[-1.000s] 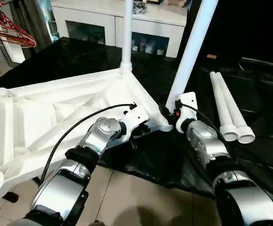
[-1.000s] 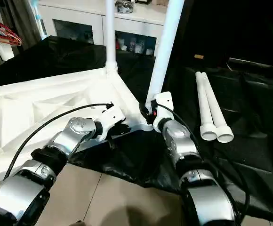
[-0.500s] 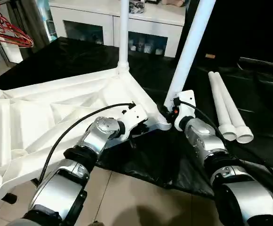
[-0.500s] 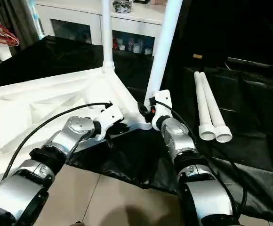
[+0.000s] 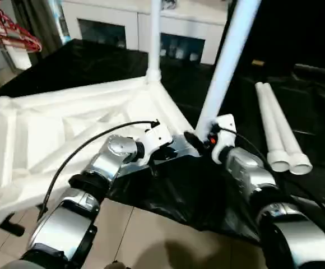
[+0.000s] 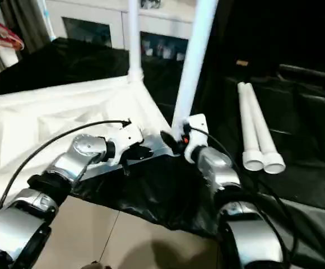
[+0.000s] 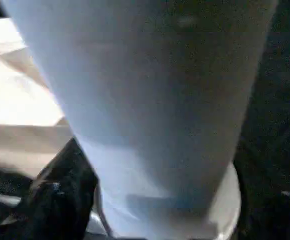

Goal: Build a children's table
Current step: Insert table leg to table base

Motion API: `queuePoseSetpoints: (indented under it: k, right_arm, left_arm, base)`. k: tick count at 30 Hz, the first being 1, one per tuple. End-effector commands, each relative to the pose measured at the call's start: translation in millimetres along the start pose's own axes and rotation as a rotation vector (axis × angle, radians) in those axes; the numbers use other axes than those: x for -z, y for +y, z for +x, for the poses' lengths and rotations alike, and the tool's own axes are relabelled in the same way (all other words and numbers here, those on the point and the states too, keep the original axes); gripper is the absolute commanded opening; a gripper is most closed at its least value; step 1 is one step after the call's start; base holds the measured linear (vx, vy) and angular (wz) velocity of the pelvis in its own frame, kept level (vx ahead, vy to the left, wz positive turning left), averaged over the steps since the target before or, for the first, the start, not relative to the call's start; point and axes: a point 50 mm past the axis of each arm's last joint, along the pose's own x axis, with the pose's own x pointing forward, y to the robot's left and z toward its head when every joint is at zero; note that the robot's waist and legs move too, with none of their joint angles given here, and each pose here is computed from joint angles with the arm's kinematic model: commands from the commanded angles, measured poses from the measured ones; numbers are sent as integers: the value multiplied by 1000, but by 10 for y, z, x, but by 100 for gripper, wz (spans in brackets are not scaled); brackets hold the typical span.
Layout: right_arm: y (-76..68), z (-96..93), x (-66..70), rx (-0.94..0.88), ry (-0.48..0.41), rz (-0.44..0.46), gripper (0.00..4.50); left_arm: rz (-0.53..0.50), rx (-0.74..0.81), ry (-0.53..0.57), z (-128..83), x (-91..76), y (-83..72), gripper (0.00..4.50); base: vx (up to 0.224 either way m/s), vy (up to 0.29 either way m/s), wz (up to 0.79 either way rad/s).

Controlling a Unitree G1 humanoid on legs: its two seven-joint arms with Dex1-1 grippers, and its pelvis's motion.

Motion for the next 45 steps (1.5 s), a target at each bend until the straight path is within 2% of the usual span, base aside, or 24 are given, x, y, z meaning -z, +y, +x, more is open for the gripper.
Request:
queuePoseSetpoints:
  k: [1,7,18,19,21,22,27,29,37,39,40,42,45]
  right_arm:
    - [72,-25,2,-125,2,-39,391]
    - [39,-256,12,-335,37,-141,391]
    - [79,-503,19,-579,104,-188,391]
    - [85,-524,22,-601,113,-189,376]
    - [92,-549,28,-626,125,-191,376]
    - [97,-563,40,-642,140,-195,348]
    - [116,-587,78,-664,177,-208,329]
    - [122,-581,86,-662,178,-209,298]
    - [171,-557,137,-627,170,-182,274]
    - [156,-475,190,-490,148,-154,274]
    - [156,-475,190,-490,148,-154,274]
    - [131,-351,241,-297,115,-123,274]
    - [131,-217,285,-123,92,-57,274]
  left_arm:
    - [77,70,-59,28,-139,-53,0]
    - [127,207,-52,-86,-44,-107,0]
    - [139,372,-28,-194,54,-194,0]
    - [138,382,-25,-200,63,-199,0]
    - [135,400,-20,-209,75,-210,0]
    - [134,404,-18,-210,77,-214,0]
    - [132,410,-17,-208,76,-220,0]
    - [131,409,-17,-206,79,-223,0]
    - [112,363,-27,-173,75,-201,0]
    - [80,280,-27,-103,34,-147,0]
    - [80,280,-27,-103,34,-147,0]
    - [34,182,-40,-12,-43,-89,0]
    - [11,91,-52,85,-137,-49,0]
  base:
    - [0,0,0]
    - [0,0,0]
    - [0,0,0]
    - [0,0,0]
    - [0,0,0]
    - [0,0,0]
    - [0,0,0]
    - [0,0,0]
    - [0,0,0]
    - [0,0,0]
    - [0,0,0]
    - [0,0,0]
    - [0,0,0]
